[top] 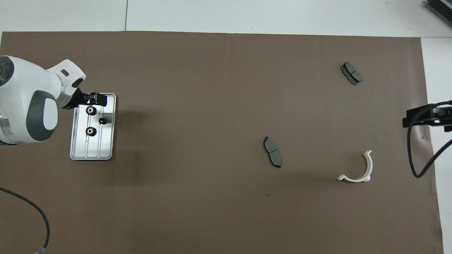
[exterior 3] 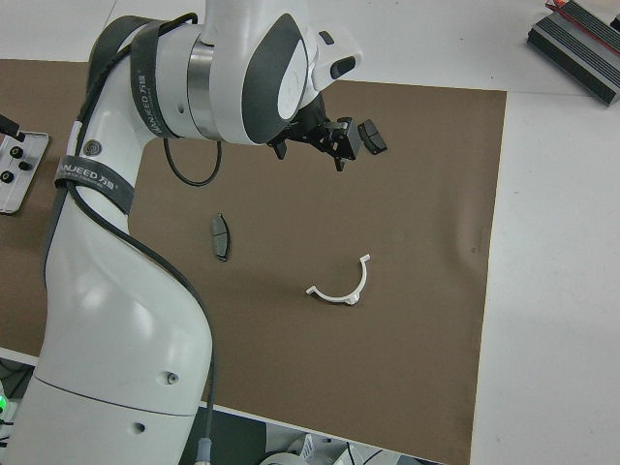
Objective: Place bearing gear from tray to pile
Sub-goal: 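Reach the left gripper into the metal tray and grasp a black gear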
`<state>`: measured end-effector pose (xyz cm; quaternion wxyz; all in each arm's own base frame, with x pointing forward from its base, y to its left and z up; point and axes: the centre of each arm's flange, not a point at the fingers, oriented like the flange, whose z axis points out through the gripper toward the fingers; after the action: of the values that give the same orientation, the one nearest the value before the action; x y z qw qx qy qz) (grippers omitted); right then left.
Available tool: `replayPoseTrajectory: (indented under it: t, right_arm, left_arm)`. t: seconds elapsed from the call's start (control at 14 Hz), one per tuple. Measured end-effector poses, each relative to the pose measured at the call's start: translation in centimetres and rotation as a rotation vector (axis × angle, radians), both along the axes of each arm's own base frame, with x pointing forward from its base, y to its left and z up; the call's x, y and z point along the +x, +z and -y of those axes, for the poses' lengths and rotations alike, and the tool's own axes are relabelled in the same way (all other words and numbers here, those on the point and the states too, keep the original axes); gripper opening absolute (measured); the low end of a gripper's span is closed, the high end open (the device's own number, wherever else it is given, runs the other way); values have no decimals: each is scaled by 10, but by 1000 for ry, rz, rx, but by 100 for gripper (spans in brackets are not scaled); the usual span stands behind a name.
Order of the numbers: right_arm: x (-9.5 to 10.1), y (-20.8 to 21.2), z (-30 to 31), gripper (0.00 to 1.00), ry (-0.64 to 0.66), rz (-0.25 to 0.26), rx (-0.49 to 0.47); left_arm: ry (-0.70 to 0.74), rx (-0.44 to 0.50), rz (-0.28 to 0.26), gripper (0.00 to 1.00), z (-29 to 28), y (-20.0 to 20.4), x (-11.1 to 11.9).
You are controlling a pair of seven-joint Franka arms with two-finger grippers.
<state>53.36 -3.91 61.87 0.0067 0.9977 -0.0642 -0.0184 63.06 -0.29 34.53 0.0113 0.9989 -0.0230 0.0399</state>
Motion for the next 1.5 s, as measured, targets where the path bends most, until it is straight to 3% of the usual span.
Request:
replayPoseTrajectory:
  t: [0.36,0.5,1.07,1.5]
  right_arm:
    - [0,0,0,100,0,0,0]
    - [0,0,0,100,0,0,0]
    - [0,0,0,100,0,0,0]
    - [0,0,0,100,0,0,0]
  left_arm:
    - [0,3,-5,86,-15,-23,-11]
    - [-1,2,-2,73,-15,-25,-12]
    - [22,2,23,66,-30,-44,-8]
    - [22,1,19,53,-30,-46,-8]
